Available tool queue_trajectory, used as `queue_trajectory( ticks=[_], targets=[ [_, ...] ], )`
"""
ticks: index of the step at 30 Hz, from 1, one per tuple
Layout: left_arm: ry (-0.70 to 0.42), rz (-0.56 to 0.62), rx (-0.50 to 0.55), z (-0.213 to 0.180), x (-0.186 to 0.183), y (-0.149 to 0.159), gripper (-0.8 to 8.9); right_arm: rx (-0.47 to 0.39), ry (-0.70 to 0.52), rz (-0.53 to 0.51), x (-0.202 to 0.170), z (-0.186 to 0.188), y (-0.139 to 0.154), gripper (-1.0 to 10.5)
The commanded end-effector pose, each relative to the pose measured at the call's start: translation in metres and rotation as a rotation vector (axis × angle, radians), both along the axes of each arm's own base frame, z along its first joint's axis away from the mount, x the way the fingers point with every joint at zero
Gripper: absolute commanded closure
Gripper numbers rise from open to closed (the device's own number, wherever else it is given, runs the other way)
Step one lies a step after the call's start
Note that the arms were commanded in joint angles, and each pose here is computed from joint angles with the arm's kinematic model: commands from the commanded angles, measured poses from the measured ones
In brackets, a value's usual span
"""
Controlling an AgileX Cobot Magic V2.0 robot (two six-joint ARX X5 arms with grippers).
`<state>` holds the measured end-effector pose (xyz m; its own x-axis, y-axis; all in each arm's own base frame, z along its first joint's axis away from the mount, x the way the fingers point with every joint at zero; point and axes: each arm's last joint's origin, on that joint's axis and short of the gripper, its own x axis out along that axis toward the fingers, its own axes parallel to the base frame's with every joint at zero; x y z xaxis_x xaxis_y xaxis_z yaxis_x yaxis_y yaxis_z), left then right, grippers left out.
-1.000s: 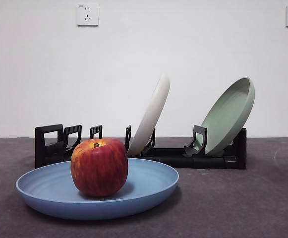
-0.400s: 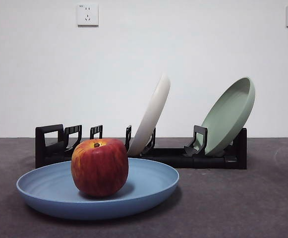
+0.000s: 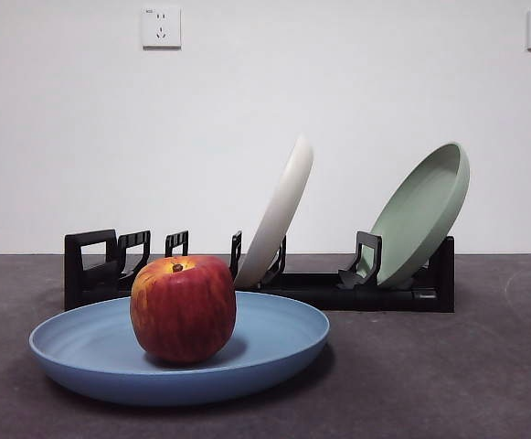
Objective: Take the blue plate from the plate rack,put the plate on the table,take the apple from the table,put the apple in the plate
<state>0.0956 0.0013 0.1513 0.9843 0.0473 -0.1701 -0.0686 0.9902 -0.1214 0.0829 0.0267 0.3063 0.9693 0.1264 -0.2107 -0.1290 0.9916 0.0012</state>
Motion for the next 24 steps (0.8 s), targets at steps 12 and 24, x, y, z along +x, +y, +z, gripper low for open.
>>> queue_trajectory(
  ticks=[12,24],
  targets=[
    [0.009,0.002,-0.003,-0.004,0.001,0.000,8.14,0.066,-0.076,-0.106,0.019,-0.126,-0.017,9.6],
    [0.009,0.002,-0.003,-0.004,0.001,0.000,8.15,0.078,-0.081,-0.109,0.014,-0.153,-0.018,9.6]
  ],
)
